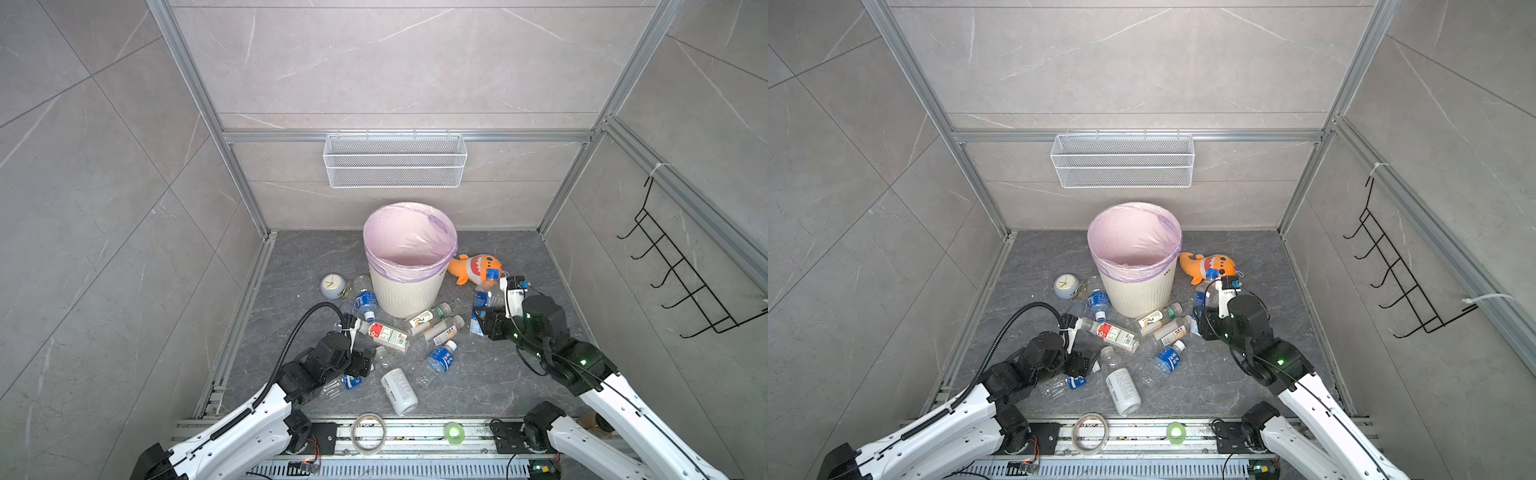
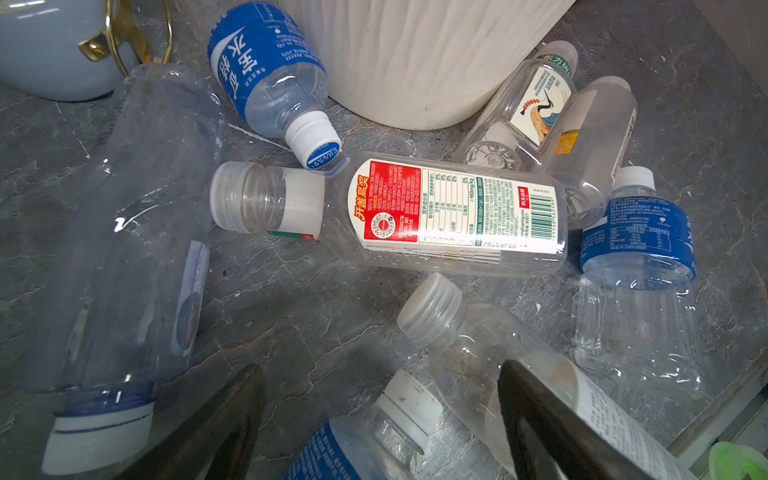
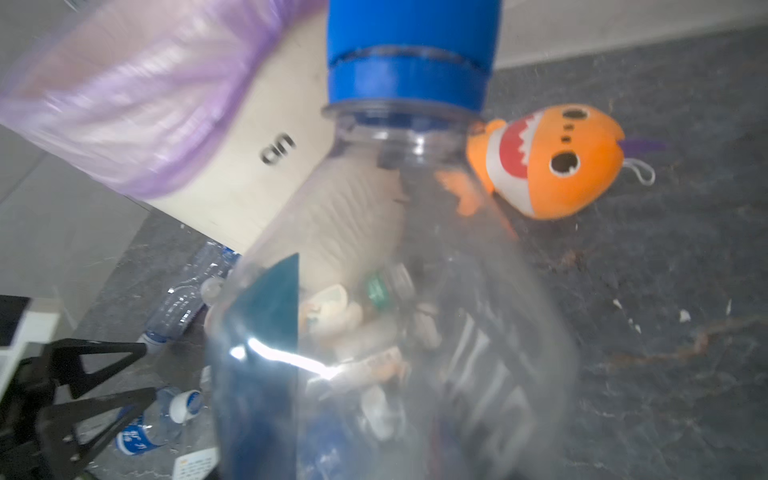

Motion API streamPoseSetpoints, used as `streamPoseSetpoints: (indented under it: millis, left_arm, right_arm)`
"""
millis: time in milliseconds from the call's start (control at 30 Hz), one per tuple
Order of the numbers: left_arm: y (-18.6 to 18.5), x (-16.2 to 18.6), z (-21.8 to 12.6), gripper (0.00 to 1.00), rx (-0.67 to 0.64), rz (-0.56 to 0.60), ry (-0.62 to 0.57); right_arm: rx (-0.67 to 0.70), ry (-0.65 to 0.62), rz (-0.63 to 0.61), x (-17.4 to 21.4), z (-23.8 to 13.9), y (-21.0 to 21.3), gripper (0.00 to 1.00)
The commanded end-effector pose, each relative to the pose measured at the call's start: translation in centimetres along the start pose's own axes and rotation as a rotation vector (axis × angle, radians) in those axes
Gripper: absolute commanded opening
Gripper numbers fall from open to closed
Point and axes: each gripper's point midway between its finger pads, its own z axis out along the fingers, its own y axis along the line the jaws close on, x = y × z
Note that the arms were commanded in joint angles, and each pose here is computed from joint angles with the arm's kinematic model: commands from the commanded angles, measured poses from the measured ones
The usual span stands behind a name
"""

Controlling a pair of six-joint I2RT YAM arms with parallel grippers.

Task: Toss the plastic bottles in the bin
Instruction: 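Carry the blue-capped bottle over the bin and release it with the right gripper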

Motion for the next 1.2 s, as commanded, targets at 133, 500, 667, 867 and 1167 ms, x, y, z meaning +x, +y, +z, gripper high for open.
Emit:
streamPoseSetpoints:
  millis: [133,500,667,867,1167]
  left_arm:
    - [-0.7,-0.8,-0.4,0.90,0.039,0.018,-0.044]
    - [-0.6,-0.9,-0.6,0.92,0.035,0.015,-0.053]
    - [-0.6,-1.0,-0.7,0.94,0.033,0.011,-0.061]
    - [-0.5,-1.0,-0.7,0.95,0.029,0.011,-0.061]
    - [-0.4,-1.0,-0.5,0.96,0.016,0.016,-0.046]
  right_arm:
    - [-0.085,-0.101,-0.040,-11.8,0.3,6.7,0.46]
    - [0.013,-0.123,-0.035,-23.3,7.7,10.8,0.99]
    - [-0.009,-0.197,-0.054,-24.8,4.3,11.0,0.99]
    - [0.003,-0.158,-0.065,-21.2,3.3,9.4,0.99]
    - [0.104,-0.058,-0.083,-13.5,2.9,4.8,0.99]
